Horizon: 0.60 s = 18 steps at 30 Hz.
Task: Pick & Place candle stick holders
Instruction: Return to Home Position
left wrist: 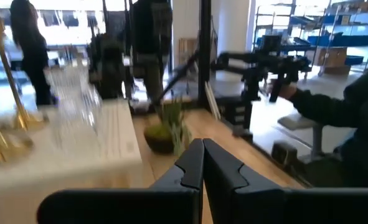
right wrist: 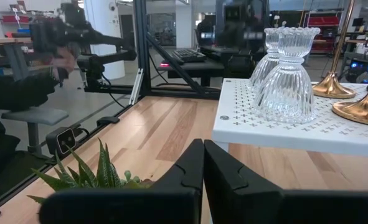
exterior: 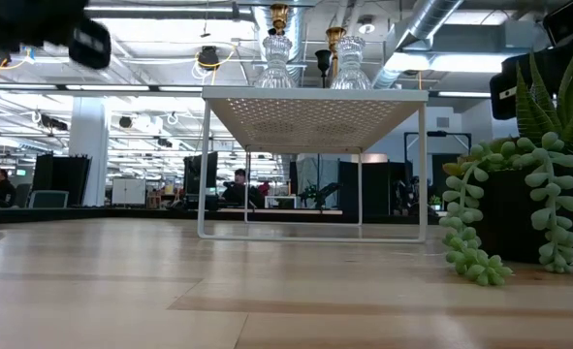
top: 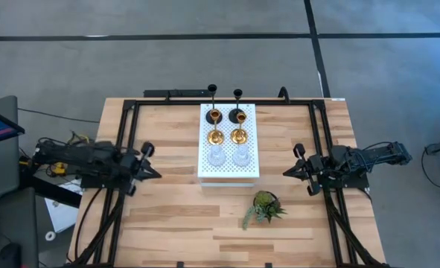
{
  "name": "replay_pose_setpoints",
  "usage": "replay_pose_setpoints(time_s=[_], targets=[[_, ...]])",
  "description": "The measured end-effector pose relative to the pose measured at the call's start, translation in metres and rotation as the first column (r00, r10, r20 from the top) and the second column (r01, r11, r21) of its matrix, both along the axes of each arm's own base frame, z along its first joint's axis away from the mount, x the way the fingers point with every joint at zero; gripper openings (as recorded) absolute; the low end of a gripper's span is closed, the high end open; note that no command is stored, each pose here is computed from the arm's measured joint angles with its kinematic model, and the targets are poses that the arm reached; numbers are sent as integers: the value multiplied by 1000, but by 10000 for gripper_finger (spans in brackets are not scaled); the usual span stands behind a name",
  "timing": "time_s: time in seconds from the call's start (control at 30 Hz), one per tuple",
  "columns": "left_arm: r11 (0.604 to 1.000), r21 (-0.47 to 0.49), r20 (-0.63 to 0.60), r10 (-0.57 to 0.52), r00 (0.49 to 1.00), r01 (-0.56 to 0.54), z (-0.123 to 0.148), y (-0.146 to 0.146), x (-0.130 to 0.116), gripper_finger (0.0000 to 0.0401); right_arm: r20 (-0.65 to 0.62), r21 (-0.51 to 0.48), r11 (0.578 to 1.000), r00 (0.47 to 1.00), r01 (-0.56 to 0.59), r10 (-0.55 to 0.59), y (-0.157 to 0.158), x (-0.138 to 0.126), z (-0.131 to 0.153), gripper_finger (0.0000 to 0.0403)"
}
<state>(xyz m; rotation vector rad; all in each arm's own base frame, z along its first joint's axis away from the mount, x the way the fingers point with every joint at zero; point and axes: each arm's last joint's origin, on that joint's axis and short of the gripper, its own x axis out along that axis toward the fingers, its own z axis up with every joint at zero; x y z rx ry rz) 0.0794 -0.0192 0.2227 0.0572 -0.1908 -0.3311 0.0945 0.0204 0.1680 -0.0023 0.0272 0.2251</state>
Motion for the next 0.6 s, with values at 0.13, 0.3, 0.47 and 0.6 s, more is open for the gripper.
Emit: replay_pose_setpoints(time_s=[0.13,0.3,0.47,0.6], targets=[[998,-65,-76,-15,997,10,-29,-2,10,6,0,0,1000,1000,0,0,0,0,0,0],[997,-78,-76,-17,997,11,-45,-3,14,6,0,0,1000,1000,0,0,0,0,0,0],[998,-61,-64,-11,998,7,-45,-3,14,6,0,0,1000,1000,0,0,0,0,0,0],[998,-60,-74,-8,997,4,-45,-3,15,6,0,0,1000,1000,0,0,0,0,0,0]])
